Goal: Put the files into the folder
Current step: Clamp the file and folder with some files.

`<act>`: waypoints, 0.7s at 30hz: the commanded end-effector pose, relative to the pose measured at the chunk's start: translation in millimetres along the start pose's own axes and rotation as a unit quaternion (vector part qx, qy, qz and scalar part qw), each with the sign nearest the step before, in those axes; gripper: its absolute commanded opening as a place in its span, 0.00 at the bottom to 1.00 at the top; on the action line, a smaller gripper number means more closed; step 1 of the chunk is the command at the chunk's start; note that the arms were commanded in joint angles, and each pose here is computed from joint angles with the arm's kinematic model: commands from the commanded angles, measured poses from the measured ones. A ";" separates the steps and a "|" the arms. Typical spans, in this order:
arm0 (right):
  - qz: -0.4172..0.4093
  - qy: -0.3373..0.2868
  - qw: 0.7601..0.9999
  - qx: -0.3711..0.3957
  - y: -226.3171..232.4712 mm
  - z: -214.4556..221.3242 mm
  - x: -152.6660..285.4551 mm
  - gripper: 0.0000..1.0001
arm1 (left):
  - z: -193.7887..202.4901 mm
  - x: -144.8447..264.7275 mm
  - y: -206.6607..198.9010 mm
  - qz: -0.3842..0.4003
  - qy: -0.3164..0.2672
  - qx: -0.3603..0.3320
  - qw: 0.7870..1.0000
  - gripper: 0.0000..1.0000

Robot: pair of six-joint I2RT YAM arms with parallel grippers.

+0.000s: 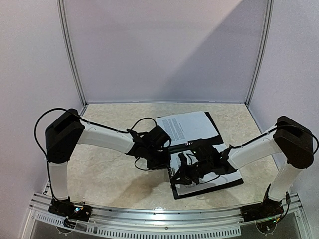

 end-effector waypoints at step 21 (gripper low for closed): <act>0.187 0.080 0.979 -0.035 -71.9 40.0 1.6 0.01 | 10.8 -31.3 37.0 -0.104 0.013 -0.017 0.994 0.00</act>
Point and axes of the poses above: each gripper's point midway between its finger pads, its own x axis back along the fingers, its own y axis along the line the jaws close on, z = x × y, the point moved 10 cm from there along x, back along the fingers, and after that the axes turned 6 degrees about x, right-handed, at the moved point
